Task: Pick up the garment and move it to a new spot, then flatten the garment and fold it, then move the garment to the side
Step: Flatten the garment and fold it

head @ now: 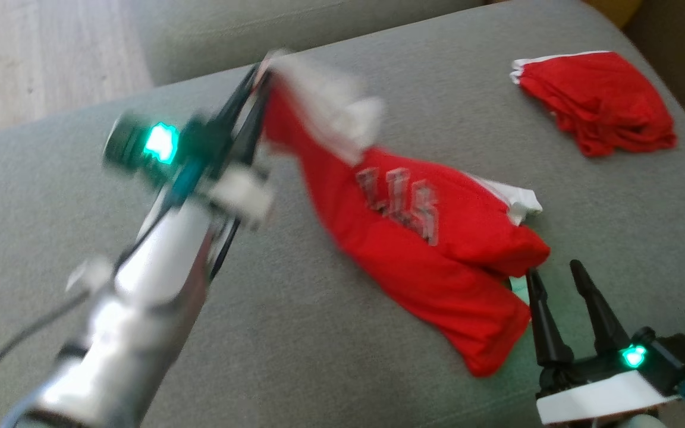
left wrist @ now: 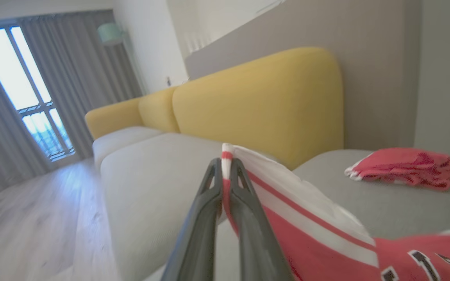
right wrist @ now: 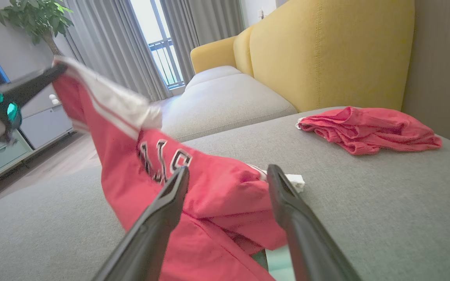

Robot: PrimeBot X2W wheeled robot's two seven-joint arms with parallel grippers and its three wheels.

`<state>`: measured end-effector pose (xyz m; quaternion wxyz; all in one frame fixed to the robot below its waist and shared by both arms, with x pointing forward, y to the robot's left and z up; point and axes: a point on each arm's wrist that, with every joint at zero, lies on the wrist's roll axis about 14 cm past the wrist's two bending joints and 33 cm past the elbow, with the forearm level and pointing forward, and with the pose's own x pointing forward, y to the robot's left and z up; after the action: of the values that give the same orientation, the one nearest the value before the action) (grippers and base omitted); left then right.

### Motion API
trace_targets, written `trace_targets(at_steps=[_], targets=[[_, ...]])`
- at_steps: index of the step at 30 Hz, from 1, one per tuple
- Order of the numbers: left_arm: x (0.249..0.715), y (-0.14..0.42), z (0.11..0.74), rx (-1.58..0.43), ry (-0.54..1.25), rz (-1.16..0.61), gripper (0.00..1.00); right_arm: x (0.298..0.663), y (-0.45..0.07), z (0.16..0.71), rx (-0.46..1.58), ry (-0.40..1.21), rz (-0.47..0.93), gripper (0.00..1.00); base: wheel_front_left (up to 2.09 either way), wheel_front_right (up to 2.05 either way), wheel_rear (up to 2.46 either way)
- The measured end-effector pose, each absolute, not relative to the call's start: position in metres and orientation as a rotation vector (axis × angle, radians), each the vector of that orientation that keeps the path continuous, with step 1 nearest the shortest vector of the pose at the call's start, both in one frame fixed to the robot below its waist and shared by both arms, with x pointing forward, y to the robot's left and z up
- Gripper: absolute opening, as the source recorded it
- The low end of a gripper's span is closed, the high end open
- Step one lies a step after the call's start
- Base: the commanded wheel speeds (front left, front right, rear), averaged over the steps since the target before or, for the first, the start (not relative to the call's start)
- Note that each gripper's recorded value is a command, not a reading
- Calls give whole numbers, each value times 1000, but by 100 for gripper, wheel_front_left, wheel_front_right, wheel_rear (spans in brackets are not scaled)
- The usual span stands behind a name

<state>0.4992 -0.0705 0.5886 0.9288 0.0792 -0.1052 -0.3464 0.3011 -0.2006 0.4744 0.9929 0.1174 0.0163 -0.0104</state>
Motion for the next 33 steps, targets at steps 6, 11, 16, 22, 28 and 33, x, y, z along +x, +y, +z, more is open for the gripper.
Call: trace_targets(at_steps=[6,11,16,22,28,33], targets=[[492,10,514,129,-53,-512,0,314,-198,471,228,47,1,100,0,0,0],[467,76,470,139,46,-339,0,321,-190,469,224,56,32,100,0,0,0],[453,91,458,150,73,-325,100,323,-186,467,224,61,46,100,0,0,0],[475,34,529,179,-136,-544,100,323,-186,463,226,76,42,100,0,0,0],[477,-81,571,270,-171,-952,100,334,-191,466,215,67,28,100,0,0,0],[437,-152,516,344,64,-1254,100,340,-203,466,205,66,-11,100,0,0,0]])
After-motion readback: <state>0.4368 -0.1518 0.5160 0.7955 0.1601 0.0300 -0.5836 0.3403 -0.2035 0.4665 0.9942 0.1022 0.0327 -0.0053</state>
